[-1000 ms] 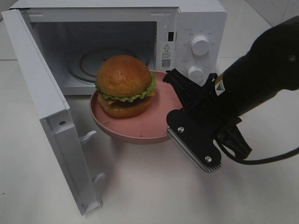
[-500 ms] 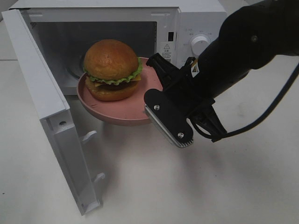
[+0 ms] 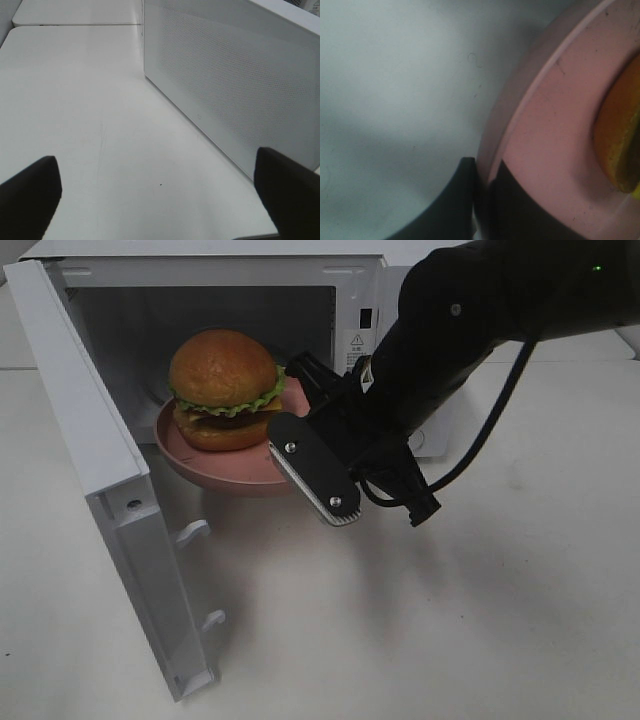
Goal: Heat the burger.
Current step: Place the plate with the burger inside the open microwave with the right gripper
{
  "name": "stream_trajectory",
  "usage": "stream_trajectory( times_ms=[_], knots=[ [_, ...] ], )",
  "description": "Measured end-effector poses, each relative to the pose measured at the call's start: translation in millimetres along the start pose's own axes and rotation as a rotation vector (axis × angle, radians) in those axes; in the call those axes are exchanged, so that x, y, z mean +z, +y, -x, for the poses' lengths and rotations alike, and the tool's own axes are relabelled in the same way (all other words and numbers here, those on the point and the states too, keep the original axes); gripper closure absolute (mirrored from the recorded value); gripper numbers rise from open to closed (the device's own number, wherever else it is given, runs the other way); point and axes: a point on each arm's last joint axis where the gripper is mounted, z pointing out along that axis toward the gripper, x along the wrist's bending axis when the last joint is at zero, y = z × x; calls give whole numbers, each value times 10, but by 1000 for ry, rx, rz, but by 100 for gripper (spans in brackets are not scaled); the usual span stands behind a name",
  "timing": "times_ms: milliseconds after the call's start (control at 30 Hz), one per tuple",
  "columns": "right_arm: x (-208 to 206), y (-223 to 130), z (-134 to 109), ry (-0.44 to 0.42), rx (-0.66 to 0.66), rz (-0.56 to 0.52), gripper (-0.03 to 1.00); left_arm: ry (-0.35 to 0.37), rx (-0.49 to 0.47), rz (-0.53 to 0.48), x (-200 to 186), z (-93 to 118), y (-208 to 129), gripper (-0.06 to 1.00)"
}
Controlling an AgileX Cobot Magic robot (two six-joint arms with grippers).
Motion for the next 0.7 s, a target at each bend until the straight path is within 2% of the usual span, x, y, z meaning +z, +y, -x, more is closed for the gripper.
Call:
stream_trajectory(
  times_ms=[400,700],
  knots=[
    [141,-41,277,-25,29,-28,91,0,0,0,0,0,0,-4],
    [263,-62,425,-12,49,-42,91,0,0,0,0,0,0,-4]
  ],
)
